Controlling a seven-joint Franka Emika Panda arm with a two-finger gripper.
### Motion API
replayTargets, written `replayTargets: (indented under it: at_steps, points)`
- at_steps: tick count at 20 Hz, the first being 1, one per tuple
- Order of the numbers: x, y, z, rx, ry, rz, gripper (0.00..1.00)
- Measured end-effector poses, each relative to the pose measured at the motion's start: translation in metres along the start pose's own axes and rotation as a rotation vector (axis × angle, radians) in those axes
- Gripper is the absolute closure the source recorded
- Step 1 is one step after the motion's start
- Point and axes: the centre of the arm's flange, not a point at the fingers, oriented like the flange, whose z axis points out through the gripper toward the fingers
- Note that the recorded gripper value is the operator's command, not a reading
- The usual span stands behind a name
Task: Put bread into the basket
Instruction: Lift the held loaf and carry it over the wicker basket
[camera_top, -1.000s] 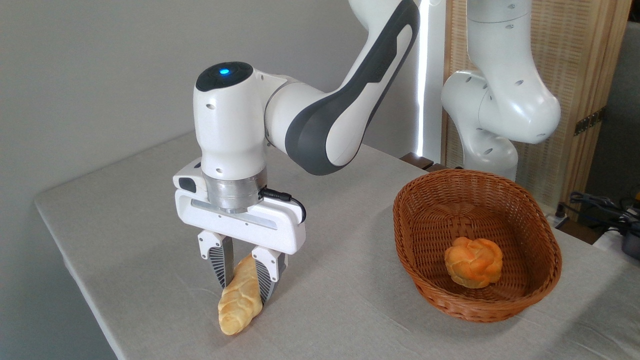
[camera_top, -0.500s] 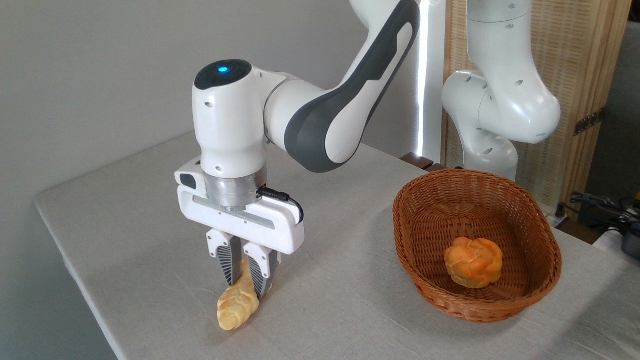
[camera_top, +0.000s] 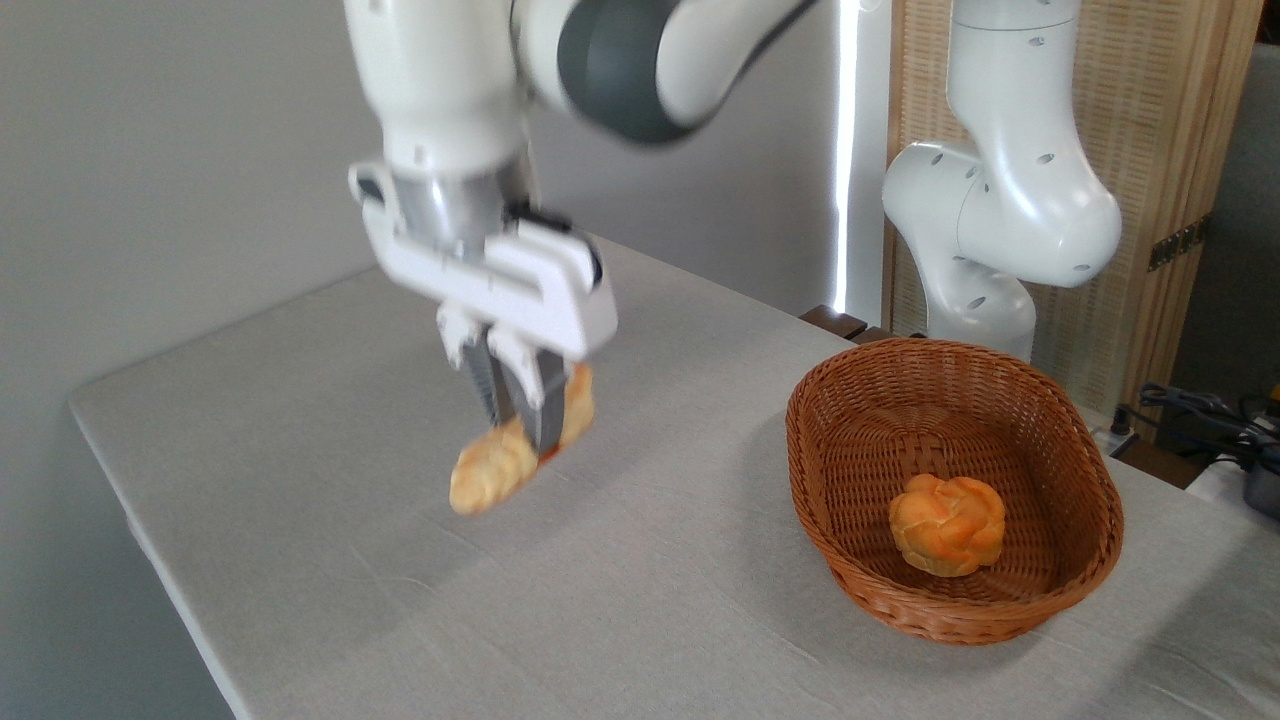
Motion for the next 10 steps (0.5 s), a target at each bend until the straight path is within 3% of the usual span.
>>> replayTargets:
  at_steps: [1, 2, 5, 9, 10]
  points:
    - [-0.013, 0.007, -0.017, -0.014, -0.018, 0.053, 0.72]
    - [-0.027, 0.013, -0.029, -0.039, -0.046, 0.103, 0.61]
    - [-0.075, 0.023, -0.051, -0.074, -0.126, 0.251, 0.58]
    - [-0.144, 0.032, -0.059, -0.102, -0.132, 0.445, 0.5]
    - [-0.157, 0.035, -0.057, -0.099, -0.145, 0.476, 0.36]
